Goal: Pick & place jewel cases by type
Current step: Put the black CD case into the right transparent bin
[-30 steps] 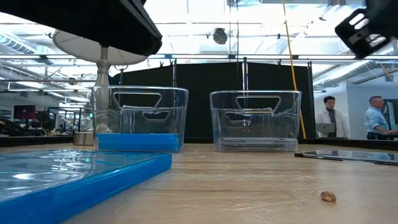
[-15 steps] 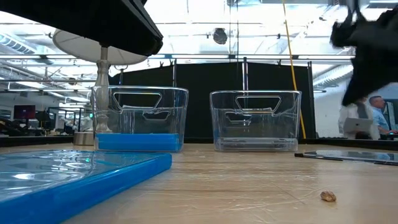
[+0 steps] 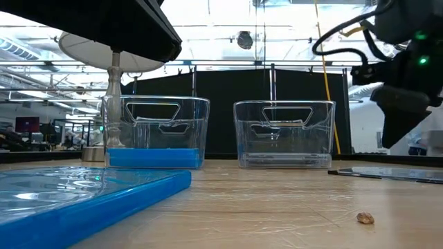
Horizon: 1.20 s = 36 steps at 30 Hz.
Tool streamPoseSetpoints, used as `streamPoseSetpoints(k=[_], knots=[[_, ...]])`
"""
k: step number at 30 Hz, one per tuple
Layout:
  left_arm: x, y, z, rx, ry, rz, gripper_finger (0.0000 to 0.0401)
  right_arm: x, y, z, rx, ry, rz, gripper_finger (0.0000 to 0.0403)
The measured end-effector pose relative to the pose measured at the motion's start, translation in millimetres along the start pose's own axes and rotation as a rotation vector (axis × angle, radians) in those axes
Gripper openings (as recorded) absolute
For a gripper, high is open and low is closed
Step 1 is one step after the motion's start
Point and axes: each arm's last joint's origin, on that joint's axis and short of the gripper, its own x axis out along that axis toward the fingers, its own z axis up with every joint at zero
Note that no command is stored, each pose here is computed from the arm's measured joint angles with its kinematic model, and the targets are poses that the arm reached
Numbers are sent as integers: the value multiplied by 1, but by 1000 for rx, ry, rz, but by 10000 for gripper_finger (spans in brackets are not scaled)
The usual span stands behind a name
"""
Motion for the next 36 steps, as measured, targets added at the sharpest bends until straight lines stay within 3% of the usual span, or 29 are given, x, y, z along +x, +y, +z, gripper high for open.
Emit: streamPoseSetpoints(k=[14, 24, 36], knots=[[0, 0, 0, -1, 1, -6, 26, 10, 4, 5, -50, 18, 23, 0], [0, -1, 0, -19, 1, -8, 26, 42, -8, -10, 4, 82, 70, 0], [0, -1, 0, -25, 1, -10, 26, 41, 1, -20, -150, 23, 180, 0]])
